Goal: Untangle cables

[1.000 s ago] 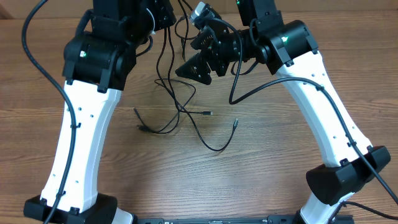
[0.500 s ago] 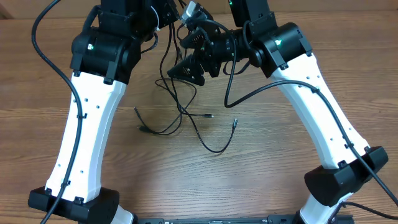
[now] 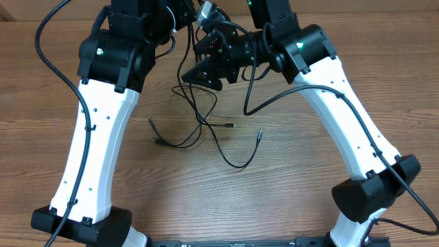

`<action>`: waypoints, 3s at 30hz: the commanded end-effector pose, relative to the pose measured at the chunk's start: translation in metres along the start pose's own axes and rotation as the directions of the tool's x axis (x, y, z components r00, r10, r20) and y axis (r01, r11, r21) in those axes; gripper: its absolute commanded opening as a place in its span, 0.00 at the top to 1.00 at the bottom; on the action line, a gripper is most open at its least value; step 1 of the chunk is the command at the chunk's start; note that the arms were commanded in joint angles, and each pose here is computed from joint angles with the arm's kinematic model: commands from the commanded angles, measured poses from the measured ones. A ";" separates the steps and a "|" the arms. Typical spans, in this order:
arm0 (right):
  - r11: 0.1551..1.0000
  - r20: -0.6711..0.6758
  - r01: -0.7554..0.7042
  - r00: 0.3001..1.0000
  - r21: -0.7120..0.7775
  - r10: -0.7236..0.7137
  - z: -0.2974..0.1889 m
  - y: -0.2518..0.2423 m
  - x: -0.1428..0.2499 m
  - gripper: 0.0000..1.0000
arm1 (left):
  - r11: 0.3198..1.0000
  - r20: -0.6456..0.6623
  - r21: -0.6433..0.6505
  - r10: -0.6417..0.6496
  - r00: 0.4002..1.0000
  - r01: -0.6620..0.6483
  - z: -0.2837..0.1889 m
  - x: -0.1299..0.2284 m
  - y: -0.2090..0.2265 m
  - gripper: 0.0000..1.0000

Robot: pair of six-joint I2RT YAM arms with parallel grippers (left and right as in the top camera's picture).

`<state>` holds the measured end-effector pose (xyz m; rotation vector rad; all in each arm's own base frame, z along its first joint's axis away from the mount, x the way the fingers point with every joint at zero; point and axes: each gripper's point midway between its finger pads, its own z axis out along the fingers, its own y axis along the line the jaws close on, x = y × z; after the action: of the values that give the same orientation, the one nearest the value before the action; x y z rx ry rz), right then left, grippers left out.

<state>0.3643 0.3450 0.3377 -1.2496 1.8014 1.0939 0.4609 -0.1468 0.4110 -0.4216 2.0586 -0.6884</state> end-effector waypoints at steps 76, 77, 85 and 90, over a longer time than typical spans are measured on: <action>0.977 0.104 -0.152 0.985 0.152 0.137 -0.080 -0.095 0.014 0.96 | 0.997 -0.025 -0.034 0.071 0.997 -0.072 -0.036 -0.021 0.016 0.33; 0.977 0.110 -0.144 0.986 0.157 0.128 -0.085 -0.091 0.011 0.96 | 0.996 -0.033 -0.042 0.083 0.996 -0.084 -0.036 -0.019 0.019 0.34; 0.979 0.178 -0.021 0.984 0.202 -0.015 -0.128 -0.035 -0.036 0.96 | 0.910 -0.131 -0.023 0.407 0.904 -0.414 -0.026 0.004 0.029 0.35; 0.975 0.220 0.002 0.974 0.222 -0.052 -0.151 -0.002 -0.056 0.96 | 0.795 -0.216 0.232 0.604 0.767 -0.560 -0.013 0.055 0.011 0.34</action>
<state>0.3983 0.2318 0.4130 -0.9709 1.7540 0.9494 0.4322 -0.1324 0.3881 0.1048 2.2267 -0.4773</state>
